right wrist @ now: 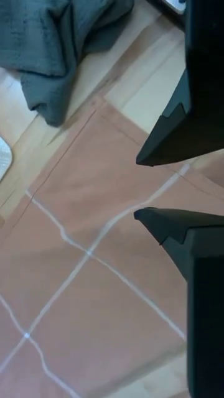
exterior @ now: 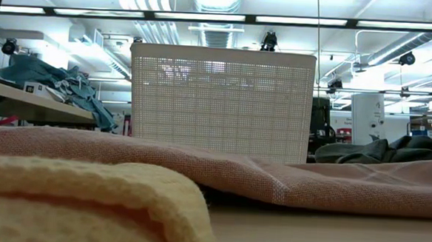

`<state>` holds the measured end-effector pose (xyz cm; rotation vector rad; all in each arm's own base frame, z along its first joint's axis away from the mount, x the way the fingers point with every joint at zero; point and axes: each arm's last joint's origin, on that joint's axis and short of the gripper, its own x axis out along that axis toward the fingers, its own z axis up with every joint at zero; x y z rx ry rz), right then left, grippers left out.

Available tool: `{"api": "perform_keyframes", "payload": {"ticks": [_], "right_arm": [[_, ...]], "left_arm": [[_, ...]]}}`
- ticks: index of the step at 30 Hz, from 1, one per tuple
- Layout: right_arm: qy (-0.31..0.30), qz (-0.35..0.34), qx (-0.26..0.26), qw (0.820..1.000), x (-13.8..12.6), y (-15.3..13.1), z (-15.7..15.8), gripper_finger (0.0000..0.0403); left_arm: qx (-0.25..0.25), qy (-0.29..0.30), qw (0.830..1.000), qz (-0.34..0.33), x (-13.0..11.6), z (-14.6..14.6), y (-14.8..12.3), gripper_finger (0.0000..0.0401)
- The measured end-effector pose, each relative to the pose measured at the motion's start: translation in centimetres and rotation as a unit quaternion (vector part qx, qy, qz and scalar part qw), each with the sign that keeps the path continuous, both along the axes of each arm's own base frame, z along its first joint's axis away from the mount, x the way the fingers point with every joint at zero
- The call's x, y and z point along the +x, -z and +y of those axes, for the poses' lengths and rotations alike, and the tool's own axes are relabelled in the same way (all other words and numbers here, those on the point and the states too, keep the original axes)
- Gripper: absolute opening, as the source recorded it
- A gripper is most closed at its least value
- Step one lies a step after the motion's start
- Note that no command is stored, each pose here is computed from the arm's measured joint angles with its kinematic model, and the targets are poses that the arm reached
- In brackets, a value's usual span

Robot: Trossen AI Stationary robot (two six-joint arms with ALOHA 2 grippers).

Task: Fold towel
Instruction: Fold the brown squared towel

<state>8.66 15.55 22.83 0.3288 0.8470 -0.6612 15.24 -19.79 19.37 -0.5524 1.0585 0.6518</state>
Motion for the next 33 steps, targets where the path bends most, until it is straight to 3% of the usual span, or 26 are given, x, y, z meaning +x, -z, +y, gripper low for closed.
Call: {"api": "perform_keyframes", "payload": {"ticks": [4,10,16,21,28,33], "right_arm": [[-0.002,0.003,-0.004,1.0,0.2,0.0,-0.1,0.0138],[-0.002,-0.006,-0.004,1.0,0.3,0.0,-0.1,0.0158],[-0.006,-0.02,-0.006,1.0,0.4,0.0,0.0,0.0167],[-0.01,-0.03,-0.013,0.999,0.4,-0.1,0.0,0.0163],[-0.014,-0.036,-0.028,0.999,0.4,0.4,-0.3,0.0155],[-0.008,-0.035,-0.035,0.999,0.3,1.0,-0.6,0.0159]], "left_arm": [[0.028,0.05,0.998,-0.006,0.7,-0.5,0.9,0.0149],[0.052,0.075,0.996,-0.014,1.5,-1.5,2.7,0.0206],[0.081,0.075,0.994,0.015,1.9,-1.8,4.9,0.0225],[0.081,0.087,0.993,0.015,2.2,-2.0,4.9,0.0176],[0.085,0.098,0.991,0.017,2.2,-2.1,4.6,0.0025],[0.093,0.082,0.992,0.011,2.1,-1.9,4.5,0.001]]}}
